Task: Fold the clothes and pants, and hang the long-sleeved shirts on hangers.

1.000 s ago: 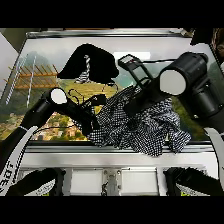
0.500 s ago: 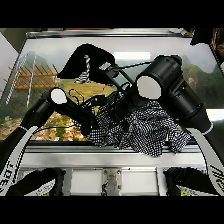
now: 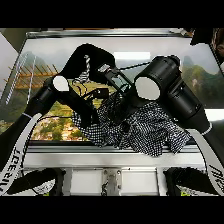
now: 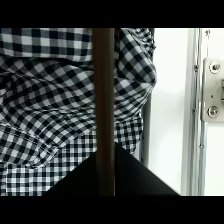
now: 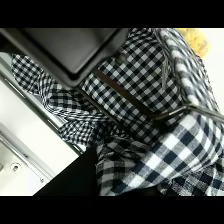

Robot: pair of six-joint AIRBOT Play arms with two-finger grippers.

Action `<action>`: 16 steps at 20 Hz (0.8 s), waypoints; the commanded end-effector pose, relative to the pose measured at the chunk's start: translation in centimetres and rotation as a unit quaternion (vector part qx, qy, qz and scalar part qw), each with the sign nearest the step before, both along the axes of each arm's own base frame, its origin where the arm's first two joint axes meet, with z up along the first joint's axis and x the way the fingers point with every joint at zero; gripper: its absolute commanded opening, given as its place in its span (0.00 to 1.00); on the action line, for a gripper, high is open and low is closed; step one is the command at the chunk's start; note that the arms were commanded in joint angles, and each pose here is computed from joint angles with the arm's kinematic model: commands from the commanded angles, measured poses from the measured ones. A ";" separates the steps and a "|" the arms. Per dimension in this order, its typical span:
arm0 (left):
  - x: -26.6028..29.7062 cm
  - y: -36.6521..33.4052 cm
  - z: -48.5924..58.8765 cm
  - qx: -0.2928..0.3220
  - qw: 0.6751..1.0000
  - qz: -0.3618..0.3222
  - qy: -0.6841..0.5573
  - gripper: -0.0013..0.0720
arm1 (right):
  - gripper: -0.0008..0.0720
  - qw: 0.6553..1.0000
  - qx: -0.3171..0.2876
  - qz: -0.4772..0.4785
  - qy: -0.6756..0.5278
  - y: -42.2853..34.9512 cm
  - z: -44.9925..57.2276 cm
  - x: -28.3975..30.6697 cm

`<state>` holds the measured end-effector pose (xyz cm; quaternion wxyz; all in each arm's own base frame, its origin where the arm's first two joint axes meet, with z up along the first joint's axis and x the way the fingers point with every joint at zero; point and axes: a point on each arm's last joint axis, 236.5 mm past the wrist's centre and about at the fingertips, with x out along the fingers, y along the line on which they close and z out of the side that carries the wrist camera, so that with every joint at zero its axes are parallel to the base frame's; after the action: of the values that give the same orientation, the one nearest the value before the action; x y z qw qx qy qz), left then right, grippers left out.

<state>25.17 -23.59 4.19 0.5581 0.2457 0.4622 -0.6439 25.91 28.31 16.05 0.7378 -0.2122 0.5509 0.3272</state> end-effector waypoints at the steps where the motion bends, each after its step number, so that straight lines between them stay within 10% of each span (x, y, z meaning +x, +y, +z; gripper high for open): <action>1: 0.9 0.5 0.2 0.008 1.000 -0.004 0.003 0.03 | 0.03 1.000 -0.006 -0.004 -0.001 -0.4 0.0 0.2; 3: 1.2 1.3 0.2 0.008 1.000 0.007 0.008 0.03 | 0.09 1.000 -0.006 -0.006 -0.001 -0.5 0.0 0.3; 5: 1.5 1.7 0.3 0.008 1.000 0.014 0.010 0.03 | 0.83 1.000 -0.004 -0.006 0.000 -0.4 0.0 0.2; 6: 1.5 1.7 0.3 0.008 1.000 0.014 0.010 0.03 | 0.96 1.000 -0.002 -0.004 0.001 -0.4 0.1 0.1; 16: 1.7 1.7 0.2 0.008 1.000 0.016 0.008 0.03 | 0.96 0.991 0.071 0.050 -0.102 -5.5 8.1 -0.2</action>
<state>26.70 -21.88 4.46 0.5609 0.2374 0.4760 -0.6344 25.24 24.52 21.95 0.7678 -0.2215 0.4744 0.3692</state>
